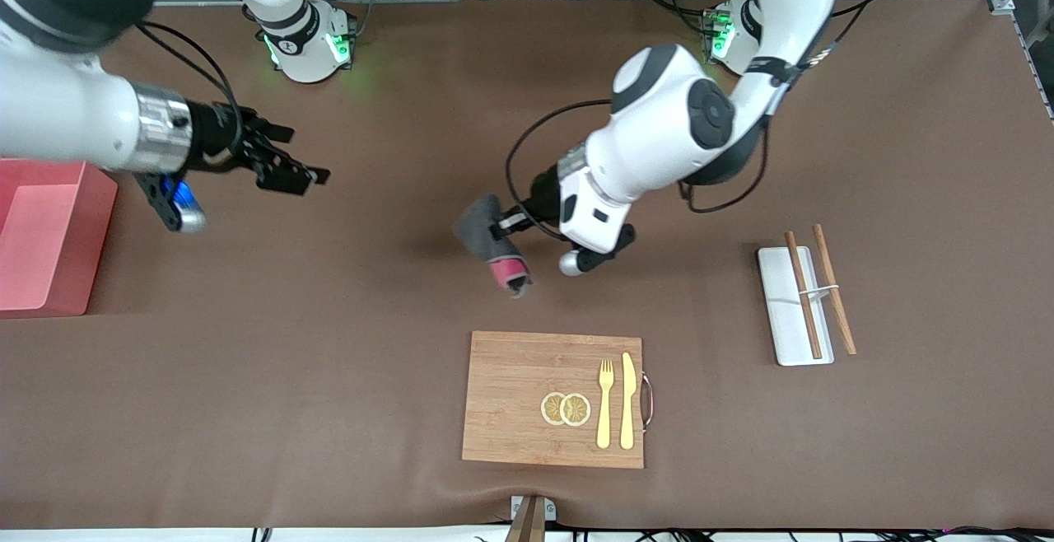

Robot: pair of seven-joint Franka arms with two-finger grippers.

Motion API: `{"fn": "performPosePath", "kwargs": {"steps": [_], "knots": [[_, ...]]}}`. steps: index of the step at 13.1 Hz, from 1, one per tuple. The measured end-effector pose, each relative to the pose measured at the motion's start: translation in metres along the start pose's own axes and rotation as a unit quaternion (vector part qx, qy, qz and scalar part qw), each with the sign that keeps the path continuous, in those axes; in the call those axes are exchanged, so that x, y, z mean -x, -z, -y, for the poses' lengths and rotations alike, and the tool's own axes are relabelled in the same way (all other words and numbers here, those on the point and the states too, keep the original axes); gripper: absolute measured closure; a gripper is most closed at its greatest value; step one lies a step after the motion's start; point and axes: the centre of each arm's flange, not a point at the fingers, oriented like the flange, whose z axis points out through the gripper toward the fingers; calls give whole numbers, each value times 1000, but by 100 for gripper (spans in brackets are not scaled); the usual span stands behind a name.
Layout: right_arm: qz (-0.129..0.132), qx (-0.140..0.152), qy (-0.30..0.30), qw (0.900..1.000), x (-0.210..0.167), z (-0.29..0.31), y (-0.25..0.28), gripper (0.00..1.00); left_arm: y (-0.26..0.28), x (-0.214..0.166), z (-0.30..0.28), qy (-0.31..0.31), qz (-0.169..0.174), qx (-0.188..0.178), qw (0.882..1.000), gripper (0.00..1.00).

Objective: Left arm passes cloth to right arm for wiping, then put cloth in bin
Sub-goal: 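Carry the cloth to mid-table while the right gripper reaches toward it, then close the right gripper on the cloth beside the left gripper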

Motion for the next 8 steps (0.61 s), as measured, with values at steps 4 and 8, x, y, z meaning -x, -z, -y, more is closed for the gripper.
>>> {"fn": "performPosePath", "kwargs": {"steps": [4, 8], "knots": [[61, -57, -59, 995, -55, 32, -46, 0, -19, 24, -15, 59, 10, 82, 995, 96], [122, -83, -128, 981, -79, 47, -76, 0, -42, 43, -20, 101, 13, 117, 988, 96]]}}
